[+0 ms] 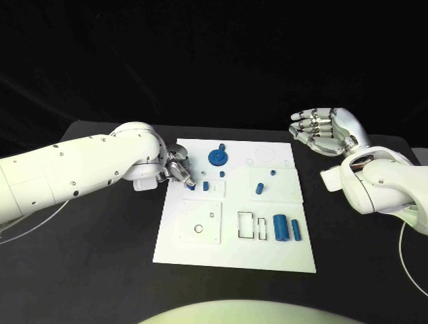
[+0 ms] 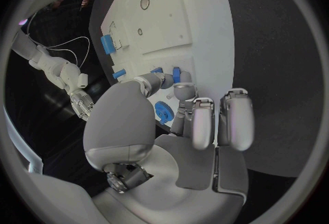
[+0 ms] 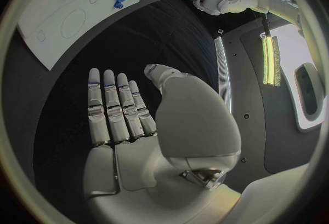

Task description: Assemble the parts on the task board

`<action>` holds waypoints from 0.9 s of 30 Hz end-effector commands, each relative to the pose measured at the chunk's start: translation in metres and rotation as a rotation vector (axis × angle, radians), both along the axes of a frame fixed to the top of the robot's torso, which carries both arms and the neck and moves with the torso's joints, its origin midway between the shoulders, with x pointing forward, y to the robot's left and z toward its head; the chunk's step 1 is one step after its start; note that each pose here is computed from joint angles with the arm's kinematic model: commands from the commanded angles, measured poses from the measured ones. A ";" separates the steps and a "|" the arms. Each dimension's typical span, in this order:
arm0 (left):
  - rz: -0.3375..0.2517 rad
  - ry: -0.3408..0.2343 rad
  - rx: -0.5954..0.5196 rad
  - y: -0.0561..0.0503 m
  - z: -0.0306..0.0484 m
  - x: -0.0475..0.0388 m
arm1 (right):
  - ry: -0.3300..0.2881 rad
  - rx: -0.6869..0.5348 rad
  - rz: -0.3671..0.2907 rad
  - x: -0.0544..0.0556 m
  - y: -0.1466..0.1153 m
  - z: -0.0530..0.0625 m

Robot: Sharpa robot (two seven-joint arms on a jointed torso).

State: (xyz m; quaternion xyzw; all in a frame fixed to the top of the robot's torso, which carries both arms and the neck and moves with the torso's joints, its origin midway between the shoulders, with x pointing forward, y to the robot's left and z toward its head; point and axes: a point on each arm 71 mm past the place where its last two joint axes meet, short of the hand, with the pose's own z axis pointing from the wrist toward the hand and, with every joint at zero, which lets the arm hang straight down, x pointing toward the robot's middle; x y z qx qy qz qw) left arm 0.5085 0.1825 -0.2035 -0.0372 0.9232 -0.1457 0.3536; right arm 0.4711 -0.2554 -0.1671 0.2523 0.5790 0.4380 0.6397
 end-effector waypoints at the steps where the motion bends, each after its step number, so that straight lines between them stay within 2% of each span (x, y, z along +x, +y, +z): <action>1: -0.048 0.062 -0.012 -0.011 -0.0101 -0.0087 | -0.010 -0.001 0.006 0.000 0.001 0.001; 27: -0.050 0.051 -0.008 -0.013 -0.0095 -0.0076 | -0.008 -0.001 0.004 0.000 0.001 0.001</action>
